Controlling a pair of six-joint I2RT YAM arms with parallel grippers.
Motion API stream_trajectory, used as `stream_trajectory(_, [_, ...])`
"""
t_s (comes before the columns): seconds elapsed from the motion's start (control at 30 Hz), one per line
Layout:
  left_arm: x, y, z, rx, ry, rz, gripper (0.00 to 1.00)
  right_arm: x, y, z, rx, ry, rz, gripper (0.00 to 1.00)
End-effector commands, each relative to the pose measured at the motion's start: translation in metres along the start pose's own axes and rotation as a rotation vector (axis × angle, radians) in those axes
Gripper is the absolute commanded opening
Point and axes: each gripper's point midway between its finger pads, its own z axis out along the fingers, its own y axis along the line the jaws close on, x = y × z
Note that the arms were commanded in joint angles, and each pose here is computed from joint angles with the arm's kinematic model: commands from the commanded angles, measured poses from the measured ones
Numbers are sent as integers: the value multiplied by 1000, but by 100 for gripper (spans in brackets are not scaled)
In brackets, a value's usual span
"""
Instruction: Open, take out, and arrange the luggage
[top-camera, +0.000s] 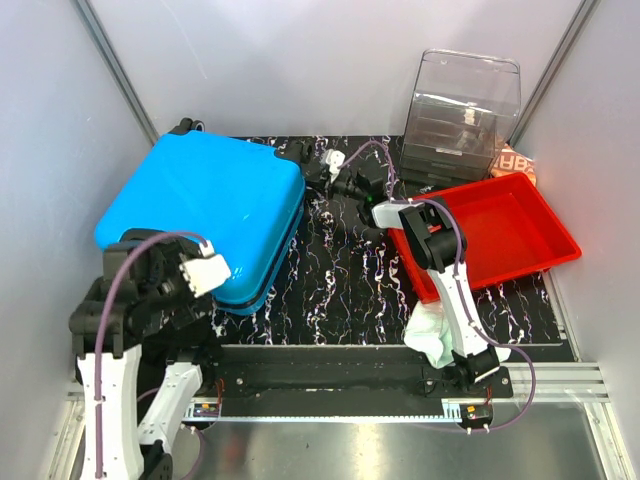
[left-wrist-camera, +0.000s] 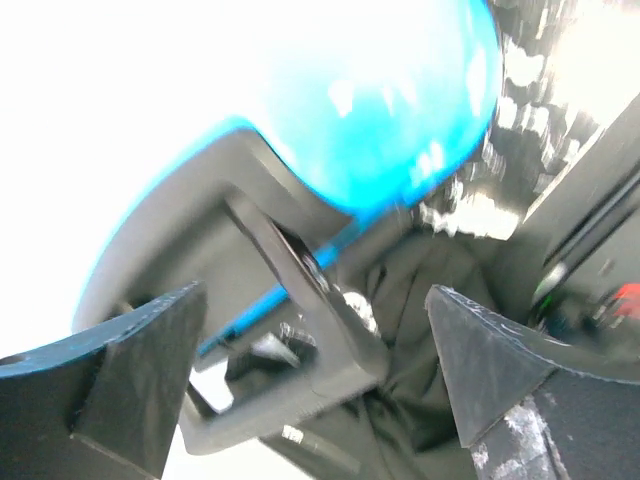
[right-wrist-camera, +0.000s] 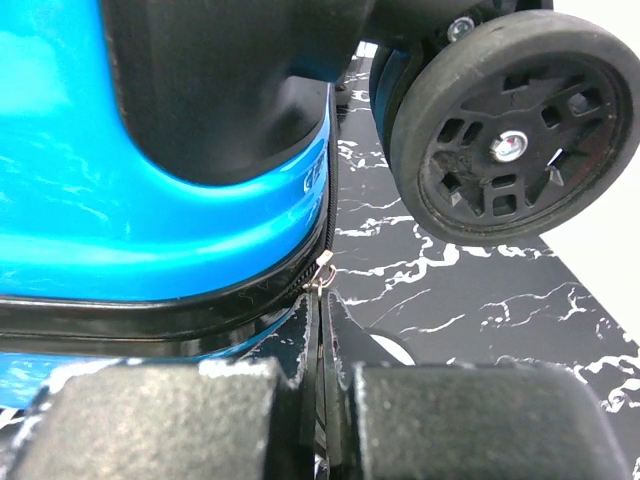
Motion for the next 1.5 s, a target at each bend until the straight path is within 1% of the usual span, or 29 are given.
stream_trajectory(0.0, [-58,10,-5,83,-211,-185,99,-110,19,1,-92,-204,-157,0])
stream_trajectory(0.03, [-69,19,-3,94,-236,-237,99,-104,29,-1,-102,-196,-143,0])
stream_trajectory(0.1, [-86,24,0,138,-296,-276,99,-115,36,-5,-98,-208,-154,0])
stream_trajectory(0.13, [-97,33,6,143,-317,-311,99,-110,46,-8,-98,-195,-139,0])
stream_trajectory(0.17, [-103,36,11,140,-311,-299,99,-110,51,-10,-97,-190,-145,0])
stream_trajectory(0.2, [-106,41,21,138,-290,-337,99,-122,53,-12,-92,-197,-162,0])
stream_trajectory(0.23, [-107,57,28,63,-262,-321,99,-109,60,-18,-80,-157,-133,0])
stream_trajectory(0.27, [-118,54,34,76,-265,-284,99,-109,64,-18,-75,-146,-156,0])
stream_trajectory(0.3, [-125,59,42,70,-251,-287,99,-113,67,-21,-67,-130,-163,0])
stream_trajectory(0.33, [-134,66,45,49,-255,-277,99,-101,72,-26,-48,-95,-154,0])
stream_trajectory(0.37, [-148,63,47,71,-276,-252,99,-100,76,-27,-45,-85,-174,0])
stream_trajectory(0.4, [-164,69,49,76,-294,-252,98,-106,79,-30,-40,-89,-179,0])
stream_trajectory(0.43, [-176,74,51,70,-318,-239,98,-99,85,-36,-36,-71,-162,0])
stream_trajectory(0.47, [-191,69,52,91,-340,-206,98,-100,88,-39,-27,-73,-147,0])
stream_trajectory(0.5, [-206,73,57,94,-346,-192,98,-110,91,-41,-18,-93,-156,0])
stream_trajectory(0.57, [-225,70,67,106,-353,-159,98,-104,99,-46,-2,-71,-134,0])
stream_trajectory(0.7, [-251,71,110,126,-313,-151,99,-108,123,-46,-8,-64,-117,0])
stream_trajectory(0.77, [-254,75,125,119,-294,-152,99,-106,129,-51,16,-63,-89,0])
stream_trajectory(0.8, [-257,75,138,133,-279,-141,99,-112,129,-52,26,-80,-88,0])
stream_trajectory(0.87, [-258,68,161,177,-246,-134,99,-111,131,-56,46,-72,-58,0])
stream_trajectory(0.9, [-261,69,166,178,-245,-134,99,-107,131,-58,55,-62,-49,0])
stream_trajectory(0.93, [-260,73,172,164,-227,-136,99,-107,130,-59,61,-60,-51,0])
stream_trajectory(0.97, [-257,72,188,167,-193,-136,99,-105,130,-59,65,-56,-49,0])
stream_trajectory(1.03, [-257,76,198,156,-171,-127,98,-102,129,-59,73,-49,-46,0])
stream_trajectory(1.17, [-252,68,229,191,-110,-138,97,-99,129,-61,80,-43,-45,0])
stream_trajectory(1.2, [-250,70,233,184,-95,-145,95,-98,129,-61,83,-42,-44,0])
stream_trajectory(1.23, [-248,69,238,188,-83,-149,91,-97,130,-62,83,-39,-42,0])
stream_trajectory(1.37, [-235,57,259,235,2,-154,84,-97,128,-64,95,-38,-41,0])
stream_trajectory(1.47, [-229,55,274,244,33,-157,76,-95,125,-64,111,-39,-14,0])
